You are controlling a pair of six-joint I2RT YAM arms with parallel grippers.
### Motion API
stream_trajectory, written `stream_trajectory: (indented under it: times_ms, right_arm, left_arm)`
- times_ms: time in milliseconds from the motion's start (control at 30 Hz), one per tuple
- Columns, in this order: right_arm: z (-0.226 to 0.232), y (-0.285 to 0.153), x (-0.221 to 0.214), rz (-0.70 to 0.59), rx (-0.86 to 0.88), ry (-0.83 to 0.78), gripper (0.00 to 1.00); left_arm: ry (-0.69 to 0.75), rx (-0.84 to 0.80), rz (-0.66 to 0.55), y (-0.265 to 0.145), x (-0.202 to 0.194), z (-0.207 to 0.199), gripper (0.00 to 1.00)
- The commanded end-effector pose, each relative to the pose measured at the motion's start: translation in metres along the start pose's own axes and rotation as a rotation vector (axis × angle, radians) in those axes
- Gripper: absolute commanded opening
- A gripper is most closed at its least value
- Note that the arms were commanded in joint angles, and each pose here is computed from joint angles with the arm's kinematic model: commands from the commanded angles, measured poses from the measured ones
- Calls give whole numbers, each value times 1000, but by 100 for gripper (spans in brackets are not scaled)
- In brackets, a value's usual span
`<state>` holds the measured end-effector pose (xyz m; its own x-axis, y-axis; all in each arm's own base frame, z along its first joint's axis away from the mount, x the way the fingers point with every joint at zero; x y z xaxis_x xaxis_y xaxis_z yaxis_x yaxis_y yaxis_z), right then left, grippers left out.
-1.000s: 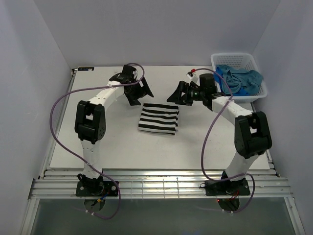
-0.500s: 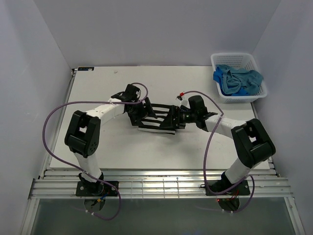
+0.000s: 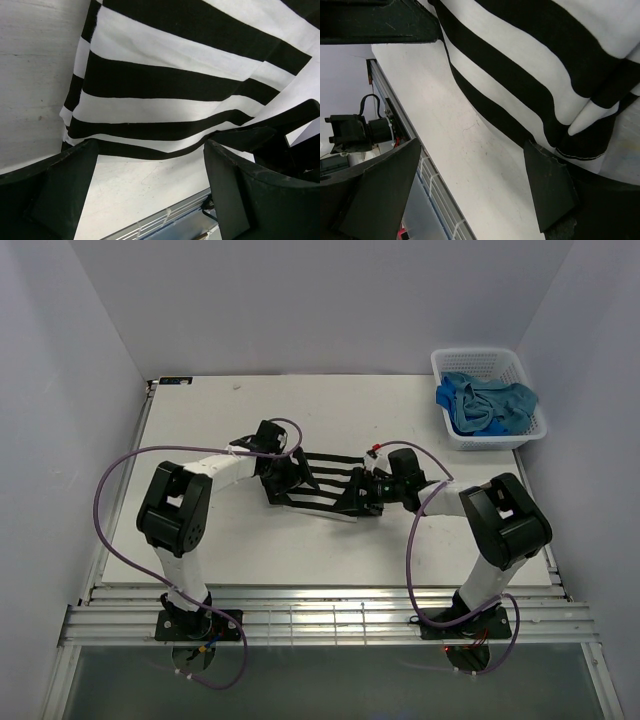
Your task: Fold and stack the tank tops
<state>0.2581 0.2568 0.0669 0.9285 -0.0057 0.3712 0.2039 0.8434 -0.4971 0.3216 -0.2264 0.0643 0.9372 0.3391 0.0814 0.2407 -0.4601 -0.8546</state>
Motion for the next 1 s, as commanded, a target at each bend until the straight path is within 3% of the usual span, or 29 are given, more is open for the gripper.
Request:
stream_trajectory:
  times_ms: [0, 200, 367, 633, 800, 967]
  right_arm:
    - [-12, -5, -2, -2, -36, -11, 90]
    - [41, -30, 33, -46, 45, -191, 90]
    - [69, -56, 36, -90, 64, -255, 90]
    - [74, -80, 31, -101, 1, -289, 90]
    - [81, -94, 46, -120, -62, -359, 90]
    - [86, -102, 51, -137, -68, -373, 90]
  left_arm:
    - [6, 63, 1, -6, -4, 16, 98]
    - [133, -58, -90, -49, 13, -29, 98]
    - [217, -3, -181, -71, 23, -26, 98]
    - [231, 175, -172, -54, 45, -6, 98]
    - [227, 191, -144, -40, 58, -5, 98]
    - [220, 227, -87, -18, 55, 9, 89]
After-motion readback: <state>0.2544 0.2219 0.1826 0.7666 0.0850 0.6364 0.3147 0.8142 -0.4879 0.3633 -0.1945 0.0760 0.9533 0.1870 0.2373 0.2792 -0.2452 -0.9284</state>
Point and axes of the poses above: each gripper's point midway between its finger pads, its own y axis out along the fingers, its own z axis along the line the jaws close on, x = y × z, the point moved 3 cm from there along -y, back along the fingers, and after that the axes turned 2 degrees about -y, right-handed, at the moved point
